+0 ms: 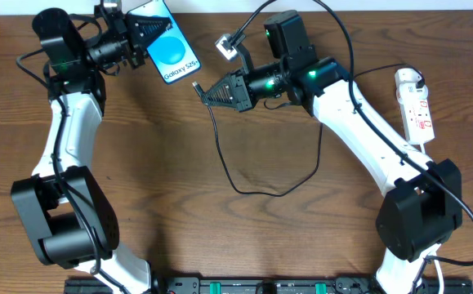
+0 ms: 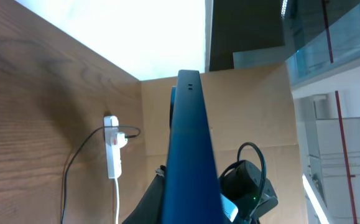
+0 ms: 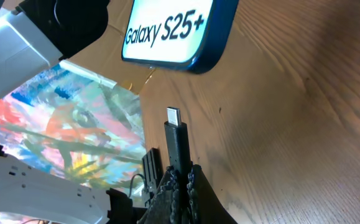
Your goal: Plug charger to phone and switch on socket
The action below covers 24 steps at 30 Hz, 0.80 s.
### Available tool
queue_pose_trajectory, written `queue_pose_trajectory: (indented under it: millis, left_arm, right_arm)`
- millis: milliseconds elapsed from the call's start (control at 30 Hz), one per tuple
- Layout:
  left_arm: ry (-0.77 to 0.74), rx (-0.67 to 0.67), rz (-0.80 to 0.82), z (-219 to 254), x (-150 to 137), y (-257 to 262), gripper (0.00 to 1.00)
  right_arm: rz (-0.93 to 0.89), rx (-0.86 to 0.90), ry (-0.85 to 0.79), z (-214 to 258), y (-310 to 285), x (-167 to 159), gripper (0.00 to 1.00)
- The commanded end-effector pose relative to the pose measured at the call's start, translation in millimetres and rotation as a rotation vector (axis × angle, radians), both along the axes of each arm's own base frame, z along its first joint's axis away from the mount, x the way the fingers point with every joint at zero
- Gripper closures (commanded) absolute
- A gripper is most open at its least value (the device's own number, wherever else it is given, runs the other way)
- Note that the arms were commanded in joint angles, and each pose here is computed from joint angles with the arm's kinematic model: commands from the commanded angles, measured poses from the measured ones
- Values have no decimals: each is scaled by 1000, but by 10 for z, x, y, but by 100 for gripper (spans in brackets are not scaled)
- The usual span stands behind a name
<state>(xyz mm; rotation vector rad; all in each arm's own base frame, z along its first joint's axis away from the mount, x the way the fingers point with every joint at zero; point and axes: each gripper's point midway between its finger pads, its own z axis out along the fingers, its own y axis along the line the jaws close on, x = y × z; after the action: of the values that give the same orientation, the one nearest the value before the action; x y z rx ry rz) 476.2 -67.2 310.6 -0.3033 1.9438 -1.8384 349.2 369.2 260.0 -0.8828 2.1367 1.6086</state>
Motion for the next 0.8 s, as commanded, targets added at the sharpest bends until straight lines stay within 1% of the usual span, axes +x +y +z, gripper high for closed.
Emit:
queue_pose_trajectory:
  millis: [0, 300, 767]
  left_arm:
    - [-55, 15, -30, 127, -62, -34, 93]
    - [-68, 21, -48, 127, -74, -126, 93]
    - [-91, 33, -46, 125, -69, -124, 93]
  right_arm:
    - [4, 17, -3, 101, -8, -31, 99]
    - [16, 31, -15, 133, 31, -54, 99]
    - [16, 38, -20, 152, 42, -48, 99]
